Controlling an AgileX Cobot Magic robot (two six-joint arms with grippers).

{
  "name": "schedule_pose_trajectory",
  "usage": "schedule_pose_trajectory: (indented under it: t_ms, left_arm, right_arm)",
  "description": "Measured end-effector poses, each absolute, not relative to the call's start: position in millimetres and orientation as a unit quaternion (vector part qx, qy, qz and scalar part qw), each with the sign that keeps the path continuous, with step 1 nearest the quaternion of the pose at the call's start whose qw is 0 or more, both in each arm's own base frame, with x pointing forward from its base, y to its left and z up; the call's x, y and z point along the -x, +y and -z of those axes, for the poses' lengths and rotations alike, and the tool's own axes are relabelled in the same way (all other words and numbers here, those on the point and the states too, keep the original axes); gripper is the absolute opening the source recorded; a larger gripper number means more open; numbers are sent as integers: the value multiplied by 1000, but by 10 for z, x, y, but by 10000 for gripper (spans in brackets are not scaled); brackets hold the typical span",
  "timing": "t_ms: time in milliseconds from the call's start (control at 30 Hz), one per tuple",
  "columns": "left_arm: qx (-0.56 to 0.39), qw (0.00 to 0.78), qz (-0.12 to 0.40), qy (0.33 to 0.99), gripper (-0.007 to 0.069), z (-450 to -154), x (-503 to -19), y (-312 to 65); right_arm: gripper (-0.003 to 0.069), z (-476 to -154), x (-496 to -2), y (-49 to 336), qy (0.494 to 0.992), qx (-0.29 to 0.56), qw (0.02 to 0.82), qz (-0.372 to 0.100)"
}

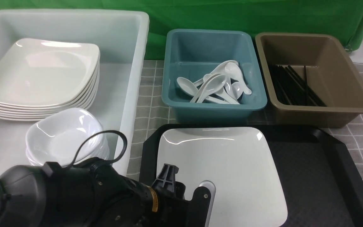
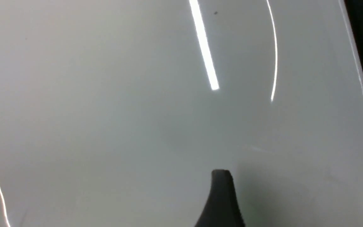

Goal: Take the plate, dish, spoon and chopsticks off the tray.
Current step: Use the left arm to grab a plate from the dinner plate, then use the left arm to put the plate into the large storage box on the left

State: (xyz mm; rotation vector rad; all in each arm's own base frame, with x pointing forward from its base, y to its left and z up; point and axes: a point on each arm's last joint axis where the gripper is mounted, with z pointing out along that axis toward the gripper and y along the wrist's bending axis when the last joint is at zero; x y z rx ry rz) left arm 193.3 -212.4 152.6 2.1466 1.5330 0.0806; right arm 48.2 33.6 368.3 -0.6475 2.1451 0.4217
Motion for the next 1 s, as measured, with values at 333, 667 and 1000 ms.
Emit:
schedule_pose_trajectory:
  t_ms: [333, 667, 1000]
  left_arm:
    - [-782, 243, -24, 574, 241, -1501, -1927, -2127]
    - [-753, 267, -3, 602, 185, -1656, -1888, -2127]
    - [-729, 352, 29, 587, 36, -2342, -1581, -2021]
  right_arm:
    - [198, -3674, -479, 330, 858, 258, 413, -165]
    - [208, -3672, -478, 329, 858, 258, 412, -165]
    - [216, -3714, -492, 358, 845, 258, 433, -180]
